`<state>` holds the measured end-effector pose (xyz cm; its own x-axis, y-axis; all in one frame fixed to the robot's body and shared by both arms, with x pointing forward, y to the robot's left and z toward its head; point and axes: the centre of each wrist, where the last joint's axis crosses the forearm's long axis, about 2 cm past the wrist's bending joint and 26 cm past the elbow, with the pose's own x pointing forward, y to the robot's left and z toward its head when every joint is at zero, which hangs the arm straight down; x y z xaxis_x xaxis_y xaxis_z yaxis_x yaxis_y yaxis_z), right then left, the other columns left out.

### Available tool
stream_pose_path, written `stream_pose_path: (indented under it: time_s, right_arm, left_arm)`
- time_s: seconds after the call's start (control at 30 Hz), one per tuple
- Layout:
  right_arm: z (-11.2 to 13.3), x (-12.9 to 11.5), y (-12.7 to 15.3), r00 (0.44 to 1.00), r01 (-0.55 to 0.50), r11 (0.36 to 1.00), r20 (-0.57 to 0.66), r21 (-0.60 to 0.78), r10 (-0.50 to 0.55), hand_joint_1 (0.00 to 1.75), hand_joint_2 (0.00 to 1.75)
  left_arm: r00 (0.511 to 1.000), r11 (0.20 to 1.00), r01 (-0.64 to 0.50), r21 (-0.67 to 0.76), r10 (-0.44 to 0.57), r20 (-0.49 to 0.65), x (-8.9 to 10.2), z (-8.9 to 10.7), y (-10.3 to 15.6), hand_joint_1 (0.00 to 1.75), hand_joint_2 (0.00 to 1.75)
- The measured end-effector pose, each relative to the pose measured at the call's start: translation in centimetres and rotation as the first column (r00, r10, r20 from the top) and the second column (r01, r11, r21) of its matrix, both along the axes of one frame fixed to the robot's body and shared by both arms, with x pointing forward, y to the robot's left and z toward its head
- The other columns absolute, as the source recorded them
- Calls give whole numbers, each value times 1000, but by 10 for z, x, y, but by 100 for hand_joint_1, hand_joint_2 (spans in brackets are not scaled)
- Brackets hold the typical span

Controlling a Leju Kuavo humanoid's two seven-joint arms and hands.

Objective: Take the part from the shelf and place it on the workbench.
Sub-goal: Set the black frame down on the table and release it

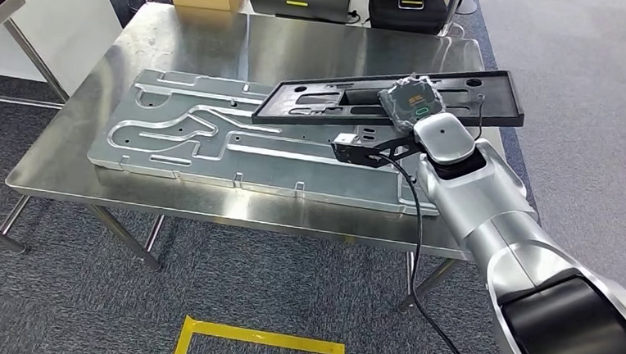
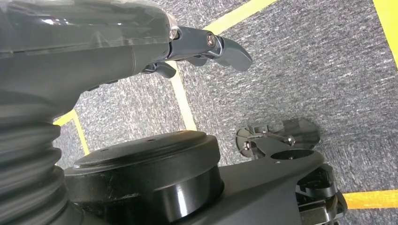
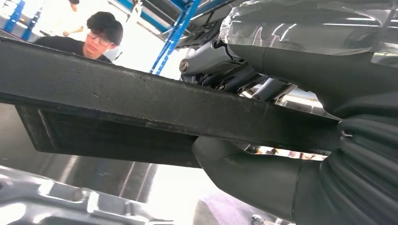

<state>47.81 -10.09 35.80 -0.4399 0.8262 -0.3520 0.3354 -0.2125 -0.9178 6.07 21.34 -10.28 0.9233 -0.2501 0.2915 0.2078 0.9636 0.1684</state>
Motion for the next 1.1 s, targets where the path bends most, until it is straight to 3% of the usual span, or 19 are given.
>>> stream_pose_path:
  time_s: [0.33,0.7,0.8,0.97,1.1]
  right_arm:
    - [-14,-3,4,999,-5,1000,-39,0,5,175,175]
    - [-69,-6,-20,988,-14,1000,-155,-13,12,175,175]
    - [-77,-6,-27,989,-13,1000,-148,-13,10,175,175]
    - [-79,-6,-30,989,-35,999,-145,-8,33,175,175]
    - [-79,-6,-32,989,-48,999,-141,-6,47,175,175]
  left_arm:
    - [1000,1000,-9,-5,9,1,-2,0,0,0,175]
    - [998,996,-49,-69,51,32,-13,-2,0,0,175]
    - [995,993,-65,-95,72,73,-15,-2,1,0,175]
    - [960,993,-67,-96,91,264,-12,-2,3,0,175]
    - [955,977,-90,-195,140,262,-13,-3,4,0,175]
